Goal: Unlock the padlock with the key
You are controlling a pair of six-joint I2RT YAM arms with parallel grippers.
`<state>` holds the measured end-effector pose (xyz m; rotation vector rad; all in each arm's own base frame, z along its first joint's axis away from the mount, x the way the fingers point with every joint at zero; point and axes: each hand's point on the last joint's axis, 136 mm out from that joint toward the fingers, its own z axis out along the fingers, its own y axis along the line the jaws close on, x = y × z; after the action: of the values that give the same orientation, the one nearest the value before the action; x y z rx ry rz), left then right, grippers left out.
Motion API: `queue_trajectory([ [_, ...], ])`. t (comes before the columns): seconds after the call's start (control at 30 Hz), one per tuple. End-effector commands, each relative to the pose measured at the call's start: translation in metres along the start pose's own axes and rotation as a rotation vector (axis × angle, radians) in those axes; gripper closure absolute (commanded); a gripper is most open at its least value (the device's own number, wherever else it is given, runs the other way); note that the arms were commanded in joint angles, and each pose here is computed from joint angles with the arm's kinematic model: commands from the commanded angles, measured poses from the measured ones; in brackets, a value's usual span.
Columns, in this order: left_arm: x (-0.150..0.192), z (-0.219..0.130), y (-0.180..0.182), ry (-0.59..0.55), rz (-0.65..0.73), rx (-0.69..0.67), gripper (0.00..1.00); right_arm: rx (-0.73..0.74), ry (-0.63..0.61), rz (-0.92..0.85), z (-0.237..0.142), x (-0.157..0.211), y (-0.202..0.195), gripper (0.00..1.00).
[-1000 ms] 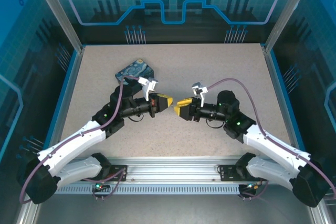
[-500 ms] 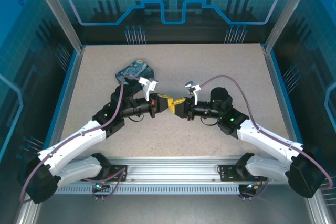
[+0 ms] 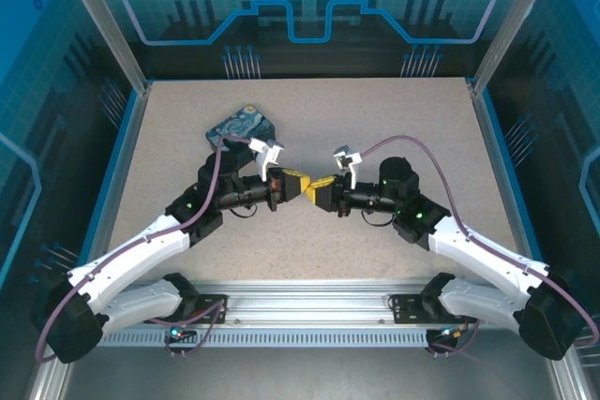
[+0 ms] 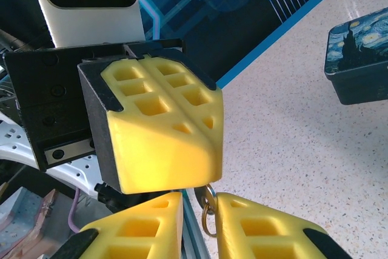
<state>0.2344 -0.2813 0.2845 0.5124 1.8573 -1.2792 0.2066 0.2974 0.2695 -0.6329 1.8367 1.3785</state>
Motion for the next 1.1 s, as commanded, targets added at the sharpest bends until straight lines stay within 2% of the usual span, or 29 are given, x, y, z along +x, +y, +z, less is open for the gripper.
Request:
queue_trajectory([
  [0.0,-0.007,0.002,-0.007,-0.008,0.021,0.021,1.00,-0.043,-0.025,-0.032,-0.001,-0.016,0.014,0.79],
  [0.23,-0.007,0.002,-0.006,-0.008,0.021,0.020,1.00,-0.035,-0.012,-0.019,0.002,-0.013,0.010,0.83],
  [0.4,-0.007,0.003,-0.006,-0.008,0.022,0.021,0.99,-0.030,-0.009,-0.011,0.002,-0.011,0.009,0.91],
  [0.6,-0.013,0.001,-0.004,-0.018,0.044,-0.010,0.83,0.017,0.012,0.010,0.002,-0.007,0.000,0.99],
  [0.73,-0.024,-0.004,0.007,-0.031,0.057,-0.104,0.63,0.059,0.017,0.025,0.001,-0.005,-0.008,1.00],
  [0.8,-0.031,-0.009,0.015,-0.039,0.050,-0.150,0.57,0.093,0.019,0.033,-0.002,-0.004,-0.015,1.00],
  [0.93,-0.047,-0.023,0.038,-0.070,0.000,-0.230,0.46,0.162,0.025,0.059,-0.008,0.002,-0.030,1.00],
  [1.07,-0.049,-0.037,0.087,-0.061,-0.073,-0.380,0.34,0.220,0.015,0.059,-0.016,0.005,-0.039,1.00],
])
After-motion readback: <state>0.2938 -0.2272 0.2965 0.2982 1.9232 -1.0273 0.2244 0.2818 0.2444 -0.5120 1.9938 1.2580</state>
